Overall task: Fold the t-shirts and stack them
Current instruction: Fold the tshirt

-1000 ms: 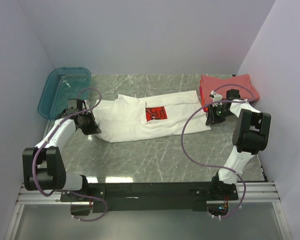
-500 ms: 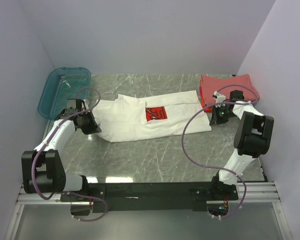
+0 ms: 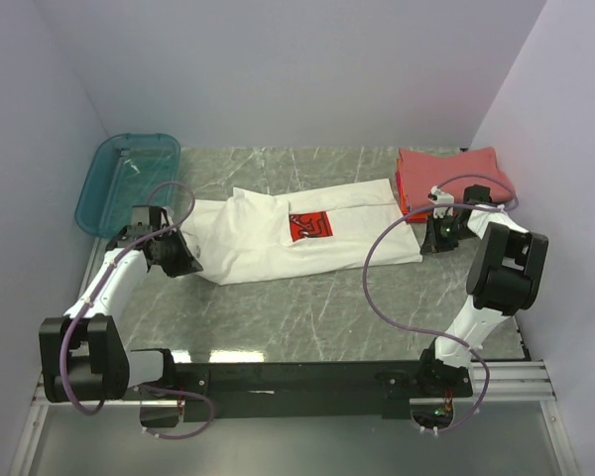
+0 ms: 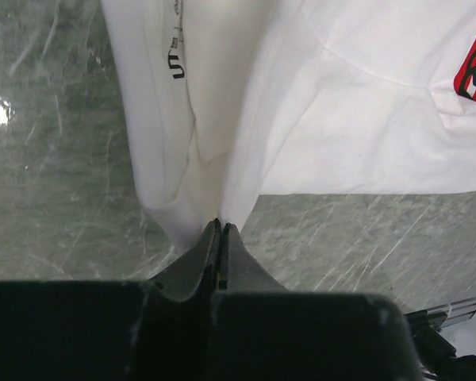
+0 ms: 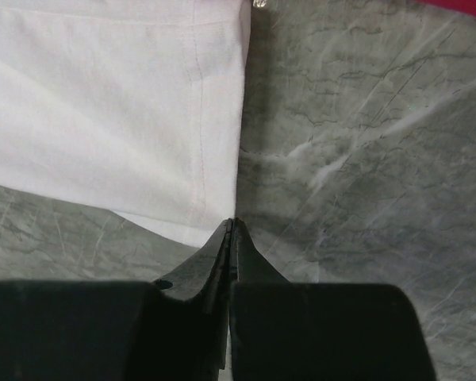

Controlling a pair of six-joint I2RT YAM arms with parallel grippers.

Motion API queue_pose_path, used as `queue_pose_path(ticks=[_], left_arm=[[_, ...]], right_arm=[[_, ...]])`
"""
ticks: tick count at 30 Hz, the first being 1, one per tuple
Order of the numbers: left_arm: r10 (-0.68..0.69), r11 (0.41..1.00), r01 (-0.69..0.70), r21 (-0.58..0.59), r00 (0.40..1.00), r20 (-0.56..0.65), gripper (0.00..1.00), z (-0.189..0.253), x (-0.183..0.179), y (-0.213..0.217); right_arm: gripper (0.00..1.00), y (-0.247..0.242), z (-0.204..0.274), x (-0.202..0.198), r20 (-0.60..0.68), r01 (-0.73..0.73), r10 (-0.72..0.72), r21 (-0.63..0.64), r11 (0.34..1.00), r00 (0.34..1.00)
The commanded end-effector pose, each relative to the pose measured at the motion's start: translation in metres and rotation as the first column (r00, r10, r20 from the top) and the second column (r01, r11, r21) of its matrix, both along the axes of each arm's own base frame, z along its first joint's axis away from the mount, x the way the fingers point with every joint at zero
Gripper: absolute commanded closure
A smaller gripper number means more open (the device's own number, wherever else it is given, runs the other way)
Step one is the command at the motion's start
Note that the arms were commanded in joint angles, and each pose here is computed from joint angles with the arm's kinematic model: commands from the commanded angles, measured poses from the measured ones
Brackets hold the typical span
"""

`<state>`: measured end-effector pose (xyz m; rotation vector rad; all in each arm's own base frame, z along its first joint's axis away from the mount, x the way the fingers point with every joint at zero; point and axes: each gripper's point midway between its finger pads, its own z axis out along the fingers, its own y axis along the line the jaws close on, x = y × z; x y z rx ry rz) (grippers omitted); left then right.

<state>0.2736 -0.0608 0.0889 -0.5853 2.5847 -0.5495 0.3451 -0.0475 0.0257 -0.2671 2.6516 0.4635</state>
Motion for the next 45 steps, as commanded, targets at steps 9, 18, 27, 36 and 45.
queue_pose_path(ticks=[9, 18, 27, 36, 45], left_arm=[[0.059, 0.998, -0.06, -0.005, 0.994, -0.087, 1.0, -0.008, -0.023, 0.002], [0.083, 0.996, -0.081, 0.032, 0.993, -0.088, 0.99, 0.005, -0.03, 0.008], [0.038, 0.991, -0.062, -0.119, 0.981, -0.189, 1.0, -0.013, -0.077, -0.019], [0.068, 0.972, -0.122, -0.2, 0.965, -0.255, 1.0, -0.018, -0.103, -0.032], [0.062, 0.987, -0.103, -0.124, 0.952, -0.299, 1.0, -0.016, -0.125, -0.027]], right_arm=[[1.0, -0.01, 0.017, -0.003, 0.061, -0.017, 0.018, -0.012, 1.0, 0.998], [1.0, -0.016, 0.012, -0.001, 0.062, -0.018, 0.019, -0.016, 1.0, 0.998], [1.0, -0.019, 0.006, 0.003, 0.062, -0.012, 0.013, -0.014, 1.0, 0.998], [1.0, -0.029, 0.002, 0.008, 0.062, -0.001, 0.004, -0.045, 0.999, 0.998], [1.0, -0.045, -0.004, 0.016, 0.06, 0.019, -0.014, -0.084, 0.996, 0.998]])
